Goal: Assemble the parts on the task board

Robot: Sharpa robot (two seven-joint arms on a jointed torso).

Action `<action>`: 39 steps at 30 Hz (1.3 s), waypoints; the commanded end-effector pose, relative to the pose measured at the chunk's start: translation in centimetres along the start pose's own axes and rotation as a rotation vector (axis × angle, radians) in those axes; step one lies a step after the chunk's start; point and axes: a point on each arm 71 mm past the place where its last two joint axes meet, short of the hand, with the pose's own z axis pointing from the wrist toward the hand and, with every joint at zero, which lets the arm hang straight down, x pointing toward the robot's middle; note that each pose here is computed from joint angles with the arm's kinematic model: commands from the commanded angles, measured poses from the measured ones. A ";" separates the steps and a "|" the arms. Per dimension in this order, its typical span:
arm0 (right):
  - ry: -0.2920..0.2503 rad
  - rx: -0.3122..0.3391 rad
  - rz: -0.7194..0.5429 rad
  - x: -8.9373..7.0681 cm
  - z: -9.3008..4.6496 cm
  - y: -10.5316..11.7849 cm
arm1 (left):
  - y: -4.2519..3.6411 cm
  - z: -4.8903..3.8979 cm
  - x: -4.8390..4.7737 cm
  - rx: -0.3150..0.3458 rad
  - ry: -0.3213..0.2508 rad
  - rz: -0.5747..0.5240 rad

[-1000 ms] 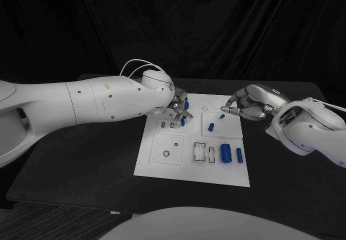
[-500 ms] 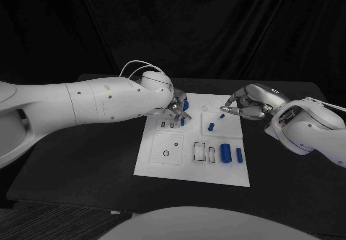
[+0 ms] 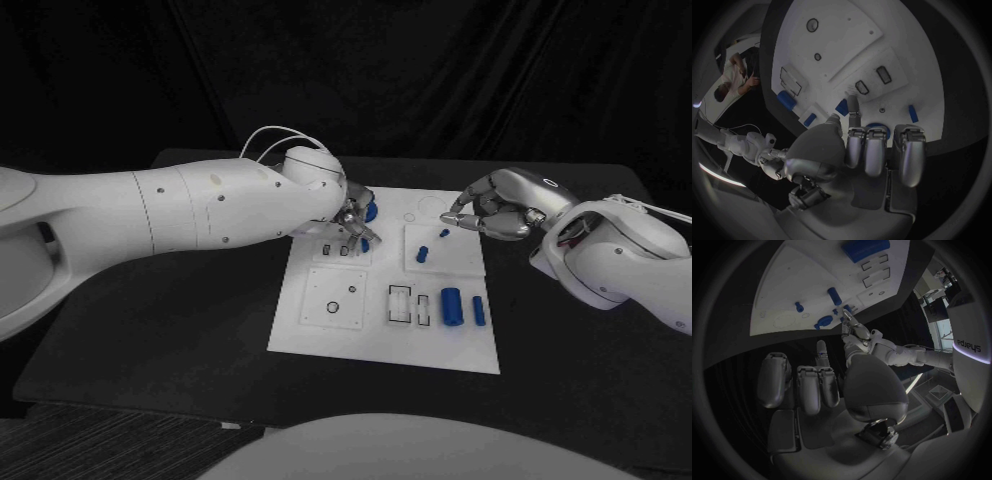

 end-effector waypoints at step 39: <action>0.023 0.032 -0.003 0.3 0.1 -0.4 | 0.03 0.27 0.73 -0.008 0.061 -0.102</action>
